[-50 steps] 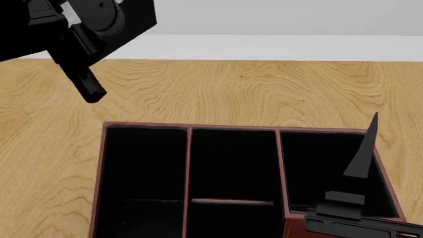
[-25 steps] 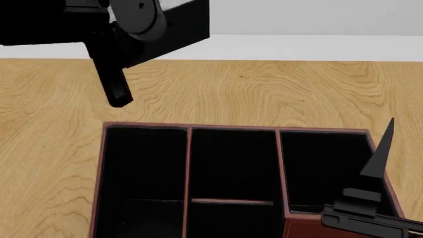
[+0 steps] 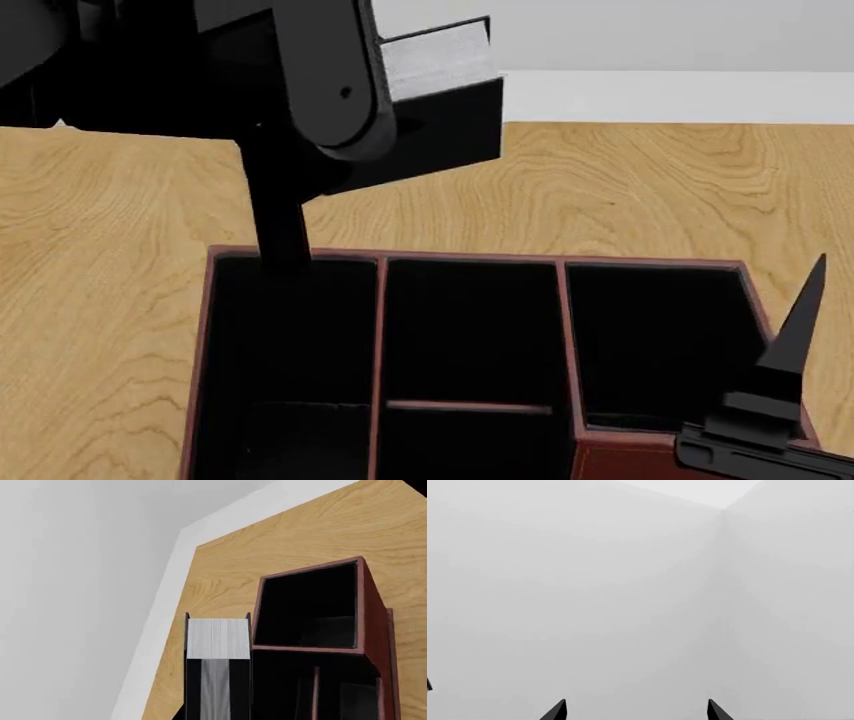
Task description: Pick up the book and place it in the back compartment of the caddy.
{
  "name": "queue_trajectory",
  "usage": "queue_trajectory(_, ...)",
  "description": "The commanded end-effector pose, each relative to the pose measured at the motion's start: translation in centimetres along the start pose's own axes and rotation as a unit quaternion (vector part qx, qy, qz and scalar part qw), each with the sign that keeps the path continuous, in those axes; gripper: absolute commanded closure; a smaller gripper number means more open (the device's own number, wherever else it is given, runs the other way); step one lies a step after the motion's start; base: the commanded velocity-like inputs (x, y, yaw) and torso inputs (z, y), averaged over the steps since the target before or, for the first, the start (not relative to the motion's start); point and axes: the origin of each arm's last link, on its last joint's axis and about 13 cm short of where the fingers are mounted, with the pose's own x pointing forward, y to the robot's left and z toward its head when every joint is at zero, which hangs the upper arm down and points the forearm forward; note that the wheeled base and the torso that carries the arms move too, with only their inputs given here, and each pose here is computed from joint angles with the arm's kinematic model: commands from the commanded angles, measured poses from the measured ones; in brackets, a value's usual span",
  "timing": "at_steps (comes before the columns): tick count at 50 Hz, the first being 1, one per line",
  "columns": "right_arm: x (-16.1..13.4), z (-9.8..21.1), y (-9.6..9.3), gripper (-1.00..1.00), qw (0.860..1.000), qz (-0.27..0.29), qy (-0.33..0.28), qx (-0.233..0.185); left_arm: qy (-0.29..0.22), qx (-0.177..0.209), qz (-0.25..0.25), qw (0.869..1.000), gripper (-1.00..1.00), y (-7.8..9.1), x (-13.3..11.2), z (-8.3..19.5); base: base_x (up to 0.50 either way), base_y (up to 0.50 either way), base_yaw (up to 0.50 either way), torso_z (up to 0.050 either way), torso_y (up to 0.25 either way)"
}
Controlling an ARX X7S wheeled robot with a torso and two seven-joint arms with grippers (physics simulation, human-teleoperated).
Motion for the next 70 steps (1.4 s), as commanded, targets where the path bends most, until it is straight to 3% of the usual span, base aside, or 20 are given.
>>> queue_trajectory(1,0.0,-0.2,-0.2,-1.0,1.0,-0.002,0.0,0.007,-0.012,0.01,0.008,1.0,1.0,0.1,0.3,0.4,0.0,0.0,0.0,0.01,0.0)
queue_trajectory(34,0.4,-0.5,-0.1,-1.0,1.0,-0.002,0.001,0.021,-0.009,0.0,-0.068,0.998,1.0,-3.3,4.3,-1.6,0.0,0.0,0.0,0.0,0.001)
queue_trajectory(50,0.5,-0.8,-0.1,-1.0,1.0,-0.001,0.004,0.022,-0.009,0.001,-0.089,0.996,1.0,-4.1,5.2,-2.3,0.0,0.0,0.0,0.0,0.001)
queue_trajectory(70,0.4,-0.8,-0.3,-1.0,1.0,-0.006,0.006,0.021,-0.006,-0.025,-0.121,0.992,1.0,-4.4,6.8,-3.9,0.0,0.0,0.0,0.001,0.002)
